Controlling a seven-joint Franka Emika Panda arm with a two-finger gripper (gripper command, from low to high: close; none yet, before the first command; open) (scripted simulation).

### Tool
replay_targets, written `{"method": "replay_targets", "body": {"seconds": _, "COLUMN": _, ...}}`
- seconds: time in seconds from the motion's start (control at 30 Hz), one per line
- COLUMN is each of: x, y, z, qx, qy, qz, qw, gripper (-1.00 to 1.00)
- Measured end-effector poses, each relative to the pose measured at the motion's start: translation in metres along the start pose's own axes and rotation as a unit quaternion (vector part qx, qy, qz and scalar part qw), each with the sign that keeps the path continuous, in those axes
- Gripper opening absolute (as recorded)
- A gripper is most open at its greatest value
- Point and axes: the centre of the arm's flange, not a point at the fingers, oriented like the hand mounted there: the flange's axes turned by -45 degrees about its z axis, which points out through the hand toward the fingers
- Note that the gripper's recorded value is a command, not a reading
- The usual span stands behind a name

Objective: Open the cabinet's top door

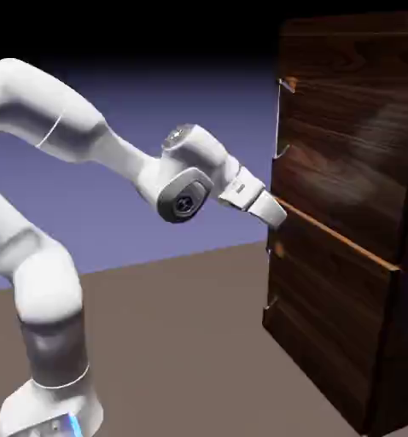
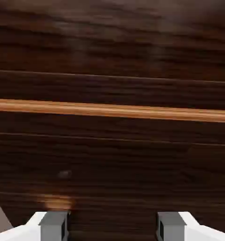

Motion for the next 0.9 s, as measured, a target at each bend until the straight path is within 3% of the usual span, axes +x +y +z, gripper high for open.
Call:
{"method": "replay_targets", "body": {"seconds": 0.23, "x": -0.063, "y": 0.033, "z": 0.09, "qx": 0.018, "qy": -0.156, "qz": 0.102, "qw": 0.982, "gripper": 0.0}}
{"method": "replay_targets", "body": {"seconds": 0.5, "x": -0.15, "y": 0.075, "z": 0.154, "qx": -0.023, "qy": -0.294, "qz": 0.197, "qw": 0.935, "gripper": 0.0}}
{"method": "replay_targets", "body": {"seconds": 0.7, "x": -0.202, "y": 0.114, "z": 0.169, "qx": -0.086, "qy": -0.346, "qz": 0.254, "qw": 0.899, "gripper": 0.0}}
{"method": "replay_targets", "body": {"seconds": 0.9, "x": -0.223, "y": 0.157, "z": 0.16, "qx": -0.162, "qy": -0.344, "qz": 0.296, "qw": 0.876, "gripper": 0.0}}
